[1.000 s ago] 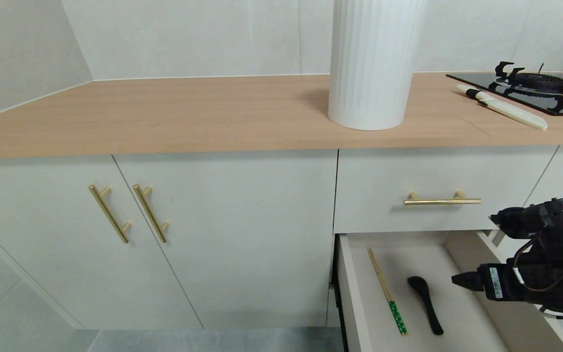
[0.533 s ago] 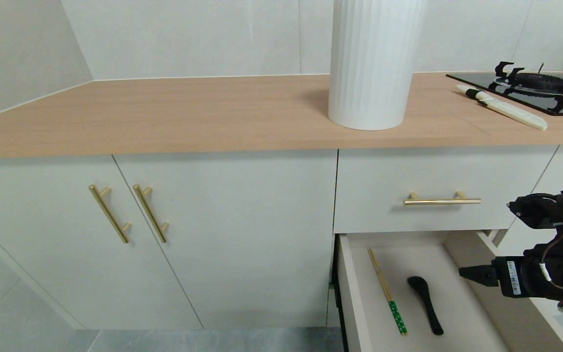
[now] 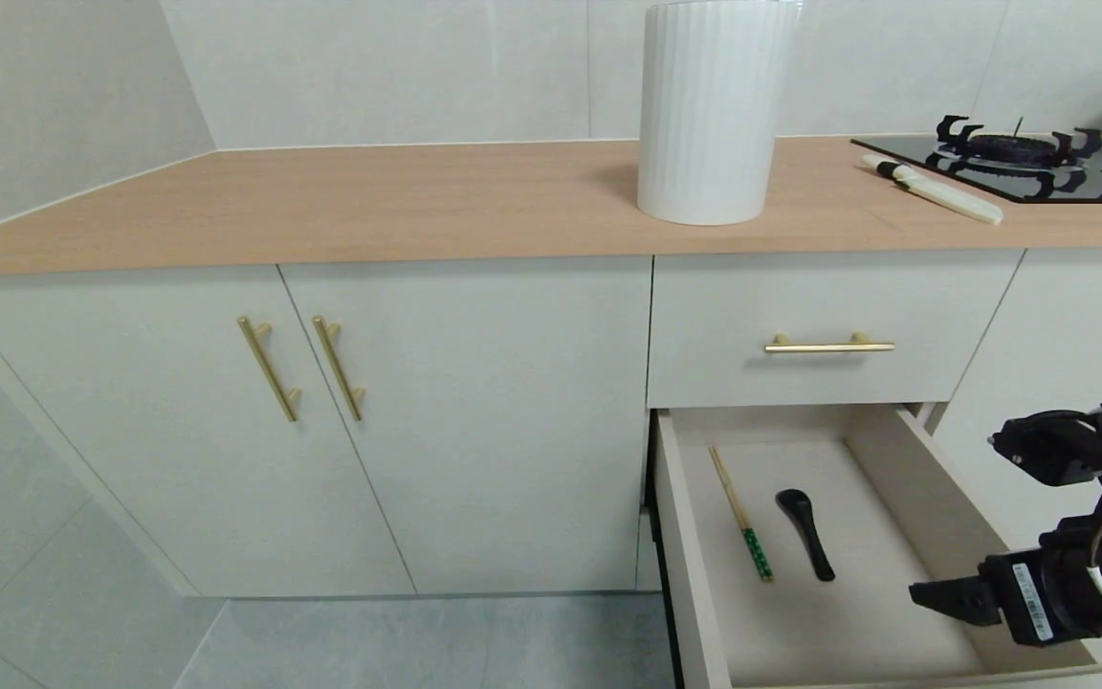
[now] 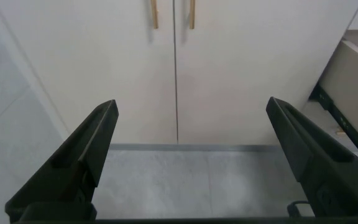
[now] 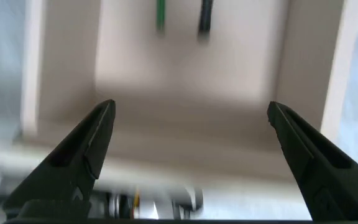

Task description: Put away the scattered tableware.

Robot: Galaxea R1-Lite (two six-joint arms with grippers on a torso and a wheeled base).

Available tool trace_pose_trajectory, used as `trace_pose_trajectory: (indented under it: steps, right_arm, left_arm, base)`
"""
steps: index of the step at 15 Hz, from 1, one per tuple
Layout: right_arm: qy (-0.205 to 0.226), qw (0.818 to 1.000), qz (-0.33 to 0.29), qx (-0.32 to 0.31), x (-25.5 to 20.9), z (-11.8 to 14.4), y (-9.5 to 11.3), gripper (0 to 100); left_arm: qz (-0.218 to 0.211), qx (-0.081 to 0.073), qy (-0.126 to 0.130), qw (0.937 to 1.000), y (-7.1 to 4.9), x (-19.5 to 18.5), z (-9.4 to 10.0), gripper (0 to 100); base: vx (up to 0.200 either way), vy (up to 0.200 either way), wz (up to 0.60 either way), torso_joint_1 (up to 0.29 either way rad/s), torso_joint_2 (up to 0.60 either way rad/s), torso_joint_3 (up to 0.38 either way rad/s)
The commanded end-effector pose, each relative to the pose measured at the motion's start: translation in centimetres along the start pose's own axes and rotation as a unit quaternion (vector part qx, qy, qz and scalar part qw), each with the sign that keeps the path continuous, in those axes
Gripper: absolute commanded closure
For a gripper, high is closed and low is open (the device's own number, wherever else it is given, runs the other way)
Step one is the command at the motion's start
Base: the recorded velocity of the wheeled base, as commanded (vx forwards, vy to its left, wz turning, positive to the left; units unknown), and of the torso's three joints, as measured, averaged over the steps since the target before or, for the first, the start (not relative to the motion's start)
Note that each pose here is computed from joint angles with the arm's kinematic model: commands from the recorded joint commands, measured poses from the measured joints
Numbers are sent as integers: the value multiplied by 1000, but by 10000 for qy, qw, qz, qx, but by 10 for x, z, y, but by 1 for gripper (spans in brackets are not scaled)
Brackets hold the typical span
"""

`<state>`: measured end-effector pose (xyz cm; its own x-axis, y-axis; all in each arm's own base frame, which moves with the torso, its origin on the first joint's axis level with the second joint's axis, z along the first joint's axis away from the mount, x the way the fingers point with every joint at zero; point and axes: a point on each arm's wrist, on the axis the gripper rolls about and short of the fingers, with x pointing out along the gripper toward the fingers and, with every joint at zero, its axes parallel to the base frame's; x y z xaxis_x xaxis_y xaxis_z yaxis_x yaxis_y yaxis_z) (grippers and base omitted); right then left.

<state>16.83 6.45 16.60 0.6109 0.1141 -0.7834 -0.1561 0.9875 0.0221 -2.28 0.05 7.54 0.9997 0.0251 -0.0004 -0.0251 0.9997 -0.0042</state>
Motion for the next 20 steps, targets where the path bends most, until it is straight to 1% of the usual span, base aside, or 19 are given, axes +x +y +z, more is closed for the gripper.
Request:
trace_pose_trajectory:
  steps: [1, 2, 3, 6, 10, 11, 12, 14, 15, 20]
  right_arm:
    - [191, 9997, 61, -141, -2, 1, 6, 0]
    - [408, 9990, 24, -170, -2, 1, 6, 0]
    - [530, 9984, 15, -185, -1, 0, 6, 0]
    - [1108, 9934, 180, -245, 21, -2, 11, 0]
    - [1681, 9853, 60, -309, 51, -5, 17, 0]
    - [1747, 9841, 42, -301, 55, -5, 17, 0]
    - [1755, 9841, 35, -271, 57, -5, 18, 0]
    - [1620, 9867, 31, -154, 59, -3, 18, 0]
    - [1471, 9891, 49, -78, 61, 0, 19, 0]
    - [1114, 9937, -55, 52, 69, 4, 20, 0]
  left_arm:
    - [5, -2, 6, 10000, 0, 0, 0, 0]
    - [5, -2, -2, 10000, 0, 0, 0, 0]
    - [5, -9, -2, 10000, 0, 0, 0, 0]
    - [5, -2, -2, 10000, 0, 0, 0, 0]
    - [5, -2, -2, 10000, 0, 0, 0, 0]
    - [5, -2, -2, 10000, 0, 0, 0, 0]
    - [5, -2, -2, 10000, 0, 0, 0, 0]
    - [5, -2, -2, 10000, 0, 0, 0, 0]
    - [5, -2, -2, 10000, 0, 0, 0, 0]
    - [5, -2, -2, 10000, 0, 0, 0, 0]
  base:
    - [-200, 0, 0, 2, 2, 2]
    - [-200, 0, 0, -2, 2, 2]
    - [-200, 0, 0, 2, 2, -2]
    - [0, 0, 0, 0, 0, 0]
    - [0, 0, 0, 0, 0, 0]
    - [0, 0, 0, 0, 0, 0]
    - [0, 0, 0, 0, 0, 0]
    - [0, 0, 0, 0, 0, 0]
    - [0, 0, 0, 0, 0, 0]
    - [0, 0, 0, 0, 0, 0]
